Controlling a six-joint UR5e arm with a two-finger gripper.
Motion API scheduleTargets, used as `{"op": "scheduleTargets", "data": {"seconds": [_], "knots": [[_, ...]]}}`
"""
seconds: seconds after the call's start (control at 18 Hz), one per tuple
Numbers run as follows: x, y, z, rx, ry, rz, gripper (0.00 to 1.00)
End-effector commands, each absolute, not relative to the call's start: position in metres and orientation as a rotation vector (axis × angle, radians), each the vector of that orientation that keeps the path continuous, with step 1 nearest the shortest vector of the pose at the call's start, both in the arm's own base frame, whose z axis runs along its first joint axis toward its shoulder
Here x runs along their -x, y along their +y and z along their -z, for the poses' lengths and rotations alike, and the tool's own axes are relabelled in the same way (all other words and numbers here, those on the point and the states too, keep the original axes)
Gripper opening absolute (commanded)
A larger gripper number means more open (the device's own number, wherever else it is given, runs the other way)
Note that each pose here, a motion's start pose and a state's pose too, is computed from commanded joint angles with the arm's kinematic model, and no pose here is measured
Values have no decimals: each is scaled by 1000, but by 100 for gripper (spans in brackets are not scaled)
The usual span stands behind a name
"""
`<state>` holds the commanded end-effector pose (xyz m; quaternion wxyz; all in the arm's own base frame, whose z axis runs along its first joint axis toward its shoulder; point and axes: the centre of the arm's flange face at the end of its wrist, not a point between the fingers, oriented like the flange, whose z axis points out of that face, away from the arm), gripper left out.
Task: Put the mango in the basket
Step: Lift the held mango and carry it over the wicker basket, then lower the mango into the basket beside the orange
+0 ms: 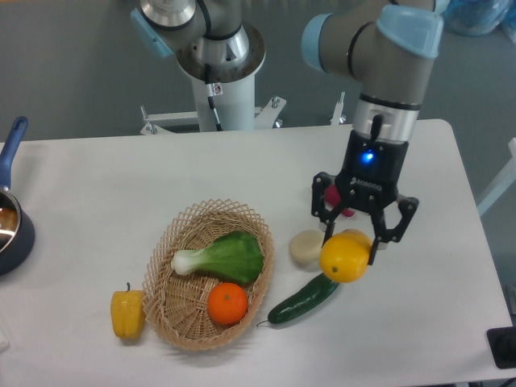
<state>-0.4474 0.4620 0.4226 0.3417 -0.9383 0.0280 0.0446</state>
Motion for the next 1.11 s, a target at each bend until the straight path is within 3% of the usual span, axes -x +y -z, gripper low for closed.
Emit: {"op": "scheduleTargets", "data": {"seconds": [0.39, 0.89, 1.11], "knots": [[397, 502, -402, 2505, 177, -86, 17], [323, 562, -351, 2579, -3, 153, 17], [316, 573, -318, 2621, -72, 227, 18]]}}
